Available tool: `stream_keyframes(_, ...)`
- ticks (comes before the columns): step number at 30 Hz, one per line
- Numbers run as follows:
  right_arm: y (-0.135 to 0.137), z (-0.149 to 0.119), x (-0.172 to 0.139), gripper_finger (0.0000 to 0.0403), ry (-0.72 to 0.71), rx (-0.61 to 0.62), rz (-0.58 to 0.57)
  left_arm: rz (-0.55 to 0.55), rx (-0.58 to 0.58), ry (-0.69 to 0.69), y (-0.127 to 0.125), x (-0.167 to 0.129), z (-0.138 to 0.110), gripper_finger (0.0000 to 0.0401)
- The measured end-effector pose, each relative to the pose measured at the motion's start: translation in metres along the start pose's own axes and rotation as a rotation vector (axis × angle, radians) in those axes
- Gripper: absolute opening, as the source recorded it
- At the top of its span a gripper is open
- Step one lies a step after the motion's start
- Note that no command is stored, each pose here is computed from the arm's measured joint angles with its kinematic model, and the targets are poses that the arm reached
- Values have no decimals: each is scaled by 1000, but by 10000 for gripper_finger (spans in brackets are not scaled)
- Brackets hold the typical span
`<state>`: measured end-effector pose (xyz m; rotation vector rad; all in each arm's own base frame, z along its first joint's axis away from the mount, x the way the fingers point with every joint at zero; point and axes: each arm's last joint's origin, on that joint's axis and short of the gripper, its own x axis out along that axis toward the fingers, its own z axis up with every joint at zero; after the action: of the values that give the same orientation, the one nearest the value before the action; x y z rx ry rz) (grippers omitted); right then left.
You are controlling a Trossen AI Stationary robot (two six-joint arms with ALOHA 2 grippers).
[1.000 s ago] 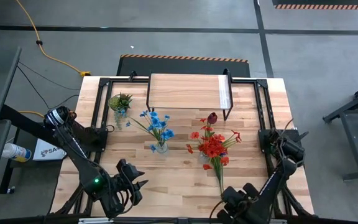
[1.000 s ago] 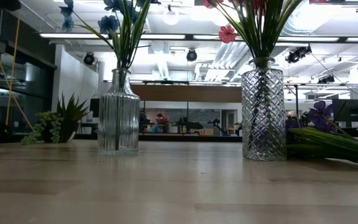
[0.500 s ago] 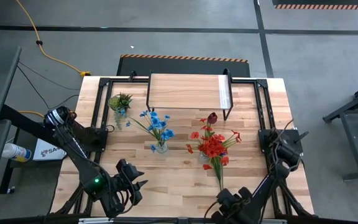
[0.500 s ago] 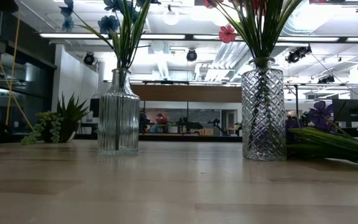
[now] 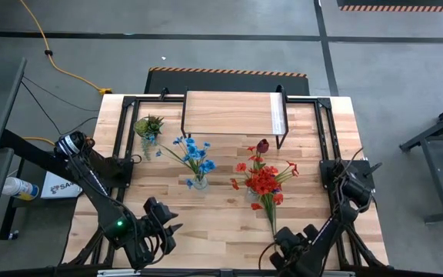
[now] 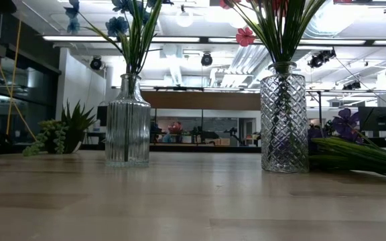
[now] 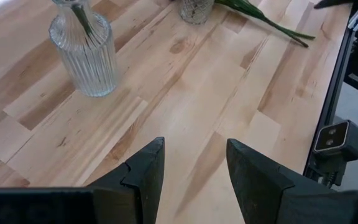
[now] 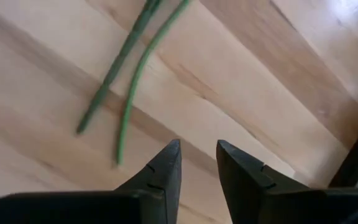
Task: Pick and place flowers into a vace then onto a shelf
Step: Put the purple flowers into the left transparent vase
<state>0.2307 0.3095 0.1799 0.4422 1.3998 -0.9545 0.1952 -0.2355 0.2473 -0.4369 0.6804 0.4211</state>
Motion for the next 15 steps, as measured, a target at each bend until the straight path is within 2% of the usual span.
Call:
stream_keyframes(7, -6, -16, 0, 98, -11, -67, -1, -1, 1, 15, 0, 0, 0, 207)
stream_keyframes(15, -6, -20, 0, 91, -3, -62, 10, 4, 1, 2, 0, 1, 0, 207)
